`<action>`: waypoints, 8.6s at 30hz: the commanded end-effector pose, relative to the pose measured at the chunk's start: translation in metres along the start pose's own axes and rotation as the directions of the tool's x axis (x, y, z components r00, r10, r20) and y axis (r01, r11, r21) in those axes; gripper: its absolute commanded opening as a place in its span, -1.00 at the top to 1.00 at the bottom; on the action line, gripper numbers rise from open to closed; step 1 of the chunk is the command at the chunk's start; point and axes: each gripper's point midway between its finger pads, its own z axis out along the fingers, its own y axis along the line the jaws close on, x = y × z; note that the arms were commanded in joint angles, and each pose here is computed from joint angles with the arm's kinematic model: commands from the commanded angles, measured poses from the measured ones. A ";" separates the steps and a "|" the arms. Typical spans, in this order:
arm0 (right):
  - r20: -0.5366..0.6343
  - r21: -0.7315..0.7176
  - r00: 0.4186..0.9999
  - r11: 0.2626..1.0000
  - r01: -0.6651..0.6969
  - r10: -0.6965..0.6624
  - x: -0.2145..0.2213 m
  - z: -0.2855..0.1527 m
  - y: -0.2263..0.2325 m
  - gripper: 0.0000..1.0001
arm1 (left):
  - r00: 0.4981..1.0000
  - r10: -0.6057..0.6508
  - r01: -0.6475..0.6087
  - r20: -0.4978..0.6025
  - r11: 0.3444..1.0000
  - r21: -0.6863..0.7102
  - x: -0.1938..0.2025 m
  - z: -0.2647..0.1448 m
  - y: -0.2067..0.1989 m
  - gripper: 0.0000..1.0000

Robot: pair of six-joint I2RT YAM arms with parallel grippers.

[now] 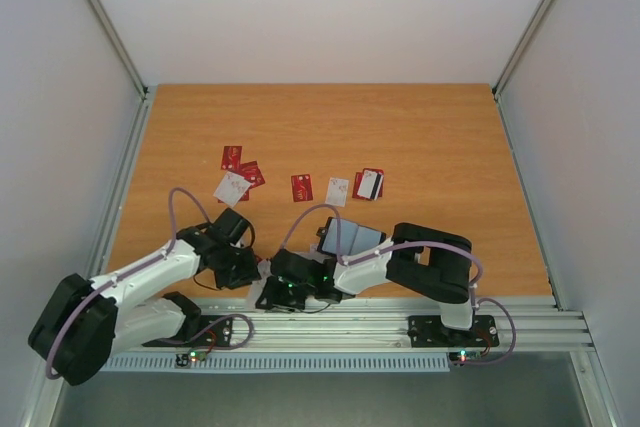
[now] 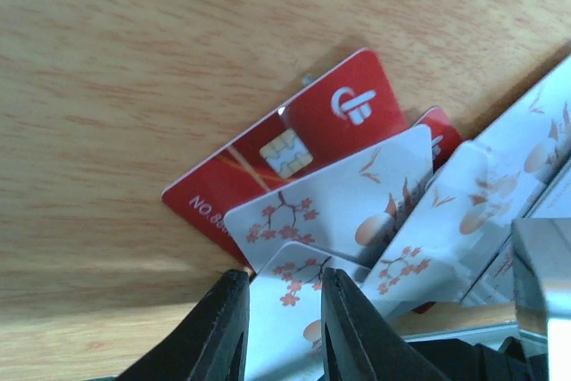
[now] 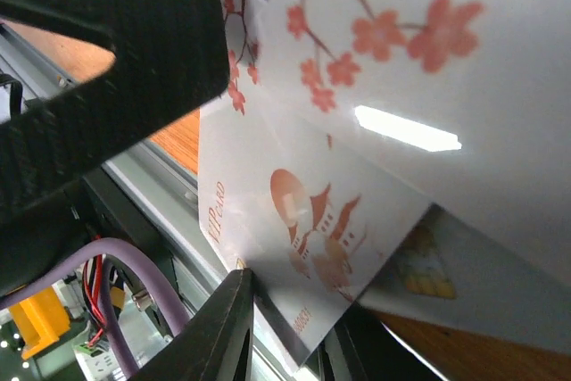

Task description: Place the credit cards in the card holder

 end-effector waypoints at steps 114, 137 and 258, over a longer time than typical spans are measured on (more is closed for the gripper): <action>0.374 -0.471 0.921 0.834 0.289 -0.108 -0.157 -0.364 0.118 0.43 | 0.909 0.248 -0.388 0.336 0.207 0.898 -0.070 -0.261 -0.300 0.99; 0.399 -0.340 0.916 0.924 0.177 -0.029 -0.153 -0.359 0.086 0.98 | 0.918 0.283 -0.365 0.278 0.328 0.871 -0.072 -0.230 -0.289 0.23; 0.129 0.097 0.991 0.995 -0.035 0.022 -0.113 -0.239 -0.141 0.98 | 0.714 0.681 -0.688 -0.161 0.726 0.018 -0.079 0.028 -0.185 0.44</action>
